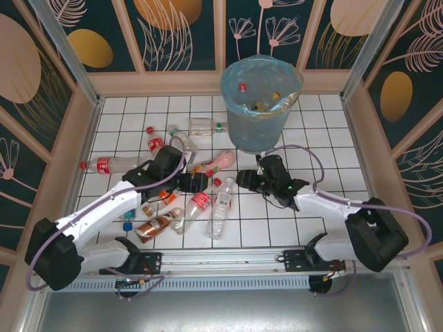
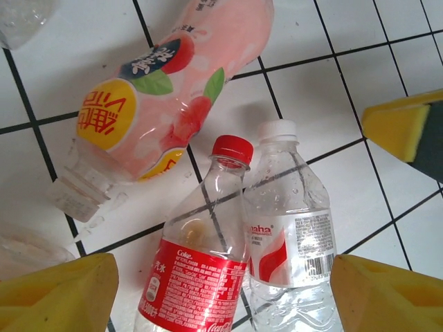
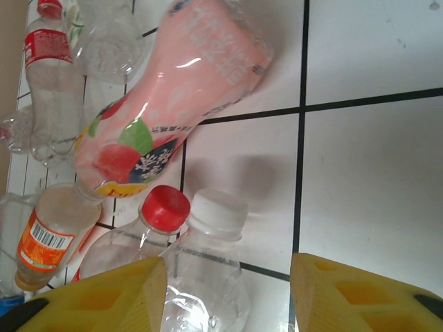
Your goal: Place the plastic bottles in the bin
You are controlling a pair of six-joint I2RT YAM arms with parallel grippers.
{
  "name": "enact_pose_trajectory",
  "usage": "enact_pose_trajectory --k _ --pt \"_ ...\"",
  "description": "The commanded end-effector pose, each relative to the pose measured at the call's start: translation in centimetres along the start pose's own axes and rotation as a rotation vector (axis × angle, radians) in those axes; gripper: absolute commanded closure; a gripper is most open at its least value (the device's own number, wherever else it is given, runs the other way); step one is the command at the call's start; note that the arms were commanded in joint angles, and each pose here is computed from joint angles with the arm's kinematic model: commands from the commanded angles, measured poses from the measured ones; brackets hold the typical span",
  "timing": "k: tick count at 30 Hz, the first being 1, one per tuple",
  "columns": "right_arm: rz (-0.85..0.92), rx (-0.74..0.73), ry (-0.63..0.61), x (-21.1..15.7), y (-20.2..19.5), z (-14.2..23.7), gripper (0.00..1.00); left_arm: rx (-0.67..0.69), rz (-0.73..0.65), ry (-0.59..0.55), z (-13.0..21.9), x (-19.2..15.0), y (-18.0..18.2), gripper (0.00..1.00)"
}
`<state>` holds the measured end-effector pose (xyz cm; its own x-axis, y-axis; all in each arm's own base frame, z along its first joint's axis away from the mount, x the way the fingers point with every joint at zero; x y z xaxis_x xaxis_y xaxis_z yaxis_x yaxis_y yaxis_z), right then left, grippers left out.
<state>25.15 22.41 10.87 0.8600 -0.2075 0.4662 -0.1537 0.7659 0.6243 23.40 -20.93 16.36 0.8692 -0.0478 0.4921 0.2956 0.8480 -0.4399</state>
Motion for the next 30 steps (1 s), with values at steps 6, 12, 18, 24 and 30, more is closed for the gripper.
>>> enact_pose_trajectory --k 6,12,18,24,30 --pt "-0.067 0.131 0.021 0.9 0.4 -1.9 0.44 -0.043 0.040 0.019 -0.5 1.3 -1.5 0.23" --pt "-0.085 0.140 0.089 0.1 0.0 -3.7 0.43 -0.038 0.036 0.013 -0.5 1.7 -1.6 0.23" --pt "-0.103 0.158 0.125 -0.4 -0.2 -5.1 0.43 -0.023 0.038 0.014 -0.8 1.7 -1.4 0.23" --pt "-0.122 0.192 0.133 -0.2 0.3 -5.6 0.42 -0.022 0.039 -0.007 -0.5 2.0 -1.4 0.23" --pt "-0.116 0.216 0.157 -0.1 0.9 -6.1 0.39 -0.023 0.029 -0.011 -0.5 1.7 -1.2 0.22"
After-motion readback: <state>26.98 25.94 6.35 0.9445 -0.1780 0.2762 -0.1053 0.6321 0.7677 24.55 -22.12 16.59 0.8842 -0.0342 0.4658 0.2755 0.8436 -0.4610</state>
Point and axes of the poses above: each hand's point on the last joint's axis, 136 mm out from that joint toward the fingers, its own z axis back along the fingers, its own y axis along the line the jaws close on, x = y × z, the point moved 3 cm from there along z, back along the fingers, and after that the axes turned 2 degrees about z, right-handed, at the moved point
